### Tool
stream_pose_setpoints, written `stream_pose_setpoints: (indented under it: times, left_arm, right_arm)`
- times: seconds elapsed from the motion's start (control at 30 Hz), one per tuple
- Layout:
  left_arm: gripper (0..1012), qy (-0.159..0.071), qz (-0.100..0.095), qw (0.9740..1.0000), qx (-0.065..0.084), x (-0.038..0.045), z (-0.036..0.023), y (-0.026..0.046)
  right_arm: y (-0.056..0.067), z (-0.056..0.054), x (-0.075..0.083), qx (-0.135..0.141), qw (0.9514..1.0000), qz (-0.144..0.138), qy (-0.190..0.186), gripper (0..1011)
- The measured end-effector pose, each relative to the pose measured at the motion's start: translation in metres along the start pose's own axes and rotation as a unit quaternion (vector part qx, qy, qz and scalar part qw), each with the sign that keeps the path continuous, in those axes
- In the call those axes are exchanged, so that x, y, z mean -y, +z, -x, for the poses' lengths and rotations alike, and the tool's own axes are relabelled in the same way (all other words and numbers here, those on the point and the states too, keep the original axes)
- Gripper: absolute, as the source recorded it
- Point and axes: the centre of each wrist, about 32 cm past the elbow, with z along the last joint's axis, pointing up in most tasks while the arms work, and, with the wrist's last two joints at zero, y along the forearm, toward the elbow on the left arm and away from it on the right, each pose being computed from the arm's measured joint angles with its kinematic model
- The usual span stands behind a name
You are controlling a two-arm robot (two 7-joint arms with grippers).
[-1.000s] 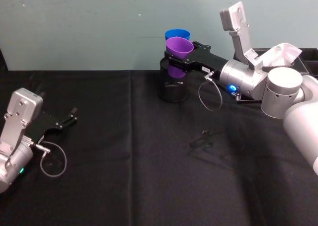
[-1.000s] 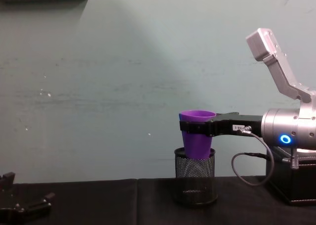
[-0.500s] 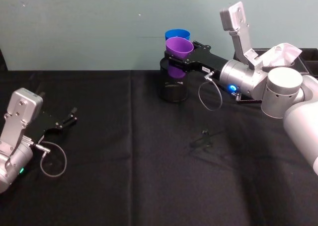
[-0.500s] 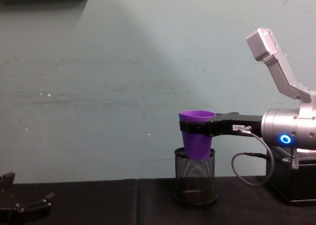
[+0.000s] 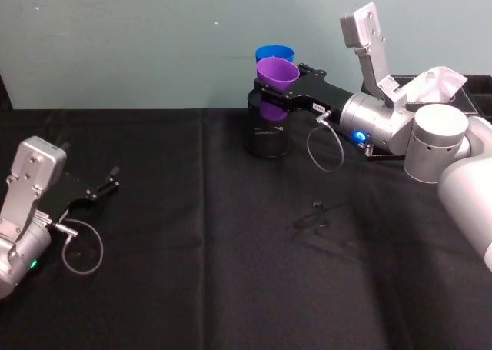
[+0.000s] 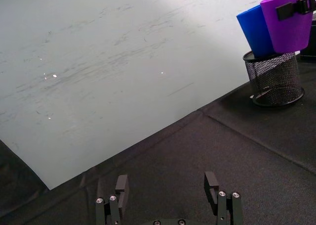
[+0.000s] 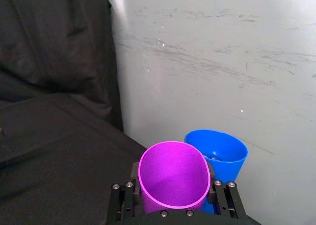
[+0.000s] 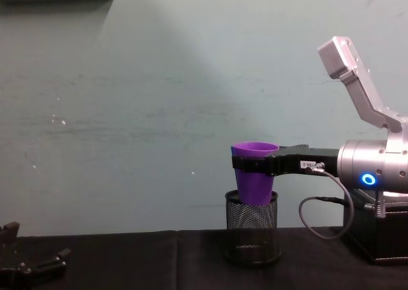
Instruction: Pick up one cup with a gripper and tap it against the other cup.
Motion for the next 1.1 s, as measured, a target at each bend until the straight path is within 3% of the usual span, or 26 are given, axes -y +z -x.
stream_pose_setpoints:
  times: [1.1]
  left_arm:
    - [1000,0.000,0.000,1.0000,0.000,0.0000,0.0000,0.0000]
  right_arm:
    - [0.0000,0.0000,0.0000,0.000,1.0000,0.000,0.000,724]
